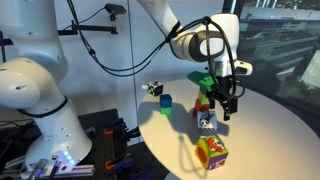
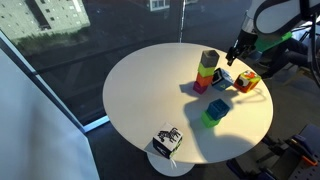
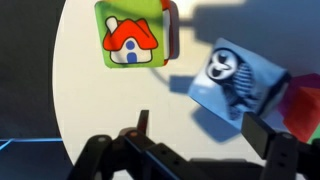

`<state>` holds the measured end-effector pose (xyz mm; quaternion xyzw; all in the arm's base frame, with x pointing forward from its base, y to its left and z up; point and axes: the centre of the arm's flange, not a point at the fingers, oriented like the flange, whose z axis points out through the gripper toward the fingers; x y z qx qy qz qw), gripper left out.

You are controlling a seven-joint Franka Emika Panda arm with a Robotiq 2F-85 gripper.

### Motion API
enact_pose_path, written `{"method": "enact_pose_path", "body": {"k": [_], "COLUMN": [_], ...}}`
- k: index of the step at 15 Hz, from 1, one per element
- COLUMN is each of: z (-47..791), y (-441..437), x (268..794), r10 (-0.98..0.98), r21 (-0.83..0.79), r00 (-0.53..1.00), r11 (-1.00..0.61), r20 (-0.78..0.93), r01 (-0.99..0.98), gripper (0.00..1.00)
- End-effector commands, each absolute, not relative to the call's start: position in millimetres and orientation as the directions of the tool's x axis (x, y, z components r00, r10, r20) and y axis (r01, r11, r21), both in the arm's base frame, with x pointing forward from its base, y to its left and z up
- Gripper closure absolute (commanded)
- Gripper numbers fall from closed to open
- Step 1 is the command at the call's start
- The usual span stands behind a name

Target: Pick up the block with the number four on it and put it on the table

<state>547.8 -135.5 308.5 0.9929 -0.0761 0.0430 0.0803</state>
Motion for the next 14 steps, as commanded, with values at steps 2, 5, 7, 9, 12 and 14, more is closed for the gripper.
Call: {"method": "enact_pose_path", "body": {"k": [2,5,7,9,12,14], "z": [328.8,337.8,344.7,352.2,365.3,375.9], "y": [-139.4,-140.7,-140.9,-140.1,-136.7,-131.3], "x": [533.4,522.1,515.1,508.1,498.3,491.0], "r10": [-0.135,-0.126,-0.124,-0.122,-0.12,-0.113], "r21": [0.151,0.149,0.147,0.143,0.129,0.11], "r00": [0.991,0.991,0.99,0.988,0.983,0.978], "r11": [-0.979,-0.982,-0.983,-0.984,-0.986,-0.989], "r20": [0.019,-0.033,-0.065,-0.094,-0.139,-0.175], "r01": [-0.137,-0.12,-0.114,-0.108,-0.102,-0.095], "gripper": [0.0,0.0,0.0,0.0,0.0,0.0]}}
